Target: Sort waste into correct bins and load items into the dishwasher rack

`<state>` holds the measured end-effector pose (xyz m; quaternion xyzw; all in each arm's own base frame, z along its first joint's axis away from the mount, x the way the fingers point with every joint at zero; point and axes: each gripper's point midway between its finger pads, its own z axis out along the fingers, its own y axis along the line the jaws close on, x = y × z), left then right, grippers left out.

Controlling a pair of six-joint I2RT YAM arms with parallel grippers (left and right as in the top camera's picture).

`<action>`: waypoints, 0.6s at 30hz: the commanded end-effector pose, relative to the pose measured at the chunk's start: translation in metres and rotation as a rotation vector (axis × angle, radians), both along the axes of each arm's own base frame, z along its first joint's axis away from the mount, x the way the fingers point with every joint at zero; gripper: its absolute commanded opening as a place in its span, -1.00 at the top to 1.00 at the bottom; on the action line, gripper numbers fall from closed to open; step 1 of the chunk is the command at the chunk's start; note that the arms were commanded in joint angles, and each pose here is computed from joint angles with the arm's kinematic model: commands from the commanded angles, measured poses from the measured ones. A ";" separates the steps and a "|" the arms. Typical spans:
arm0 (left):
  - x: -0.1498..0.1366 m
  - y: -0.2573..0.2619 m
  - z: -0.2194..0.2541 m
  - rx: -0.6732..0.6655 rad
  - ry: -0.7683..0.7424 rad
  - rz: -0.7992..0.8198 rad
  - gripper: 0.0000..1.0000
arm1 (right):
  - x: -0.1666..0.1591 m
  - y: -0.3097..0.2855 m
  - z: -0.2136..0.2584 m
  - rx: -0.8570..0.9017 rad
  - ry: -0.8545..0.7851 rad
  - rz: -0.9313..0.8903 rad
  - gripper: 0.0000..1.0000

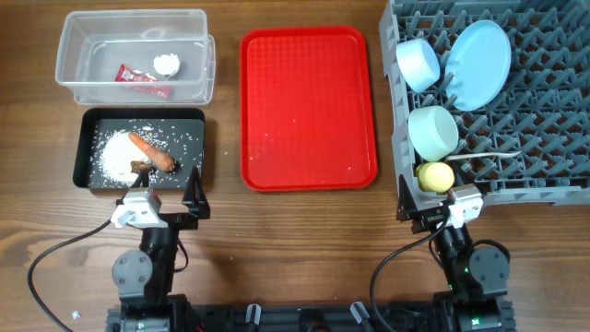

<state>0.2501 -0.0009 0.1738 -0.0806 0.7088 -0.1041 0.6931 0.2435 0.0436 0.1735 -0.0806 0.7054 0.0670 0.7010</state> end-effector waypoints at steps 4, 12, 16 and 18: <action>-0.004 0.001 -0.016 0.002 0.051 0.004 -1.00 | -0.001 0.005 0.000 0.020 0.001 0.025 -0.99; -0.004 0.001 -0.016 0.001 0.050 0.003 -1.00 | -0.001 0.005 0.000 0.020 0.001 0.025 -0.99; -0.004 0.001 -0.016 0.001 0.052 0.003 -1.00 | -0.001 0.005 0.000 0.020 0.001 0.025 -0.99; -0.004 0.001 -0.016 0.001 0.052 0.003 -1.00 | -0.001 0.005 0.000 0.020 0.001 0.025 -0.99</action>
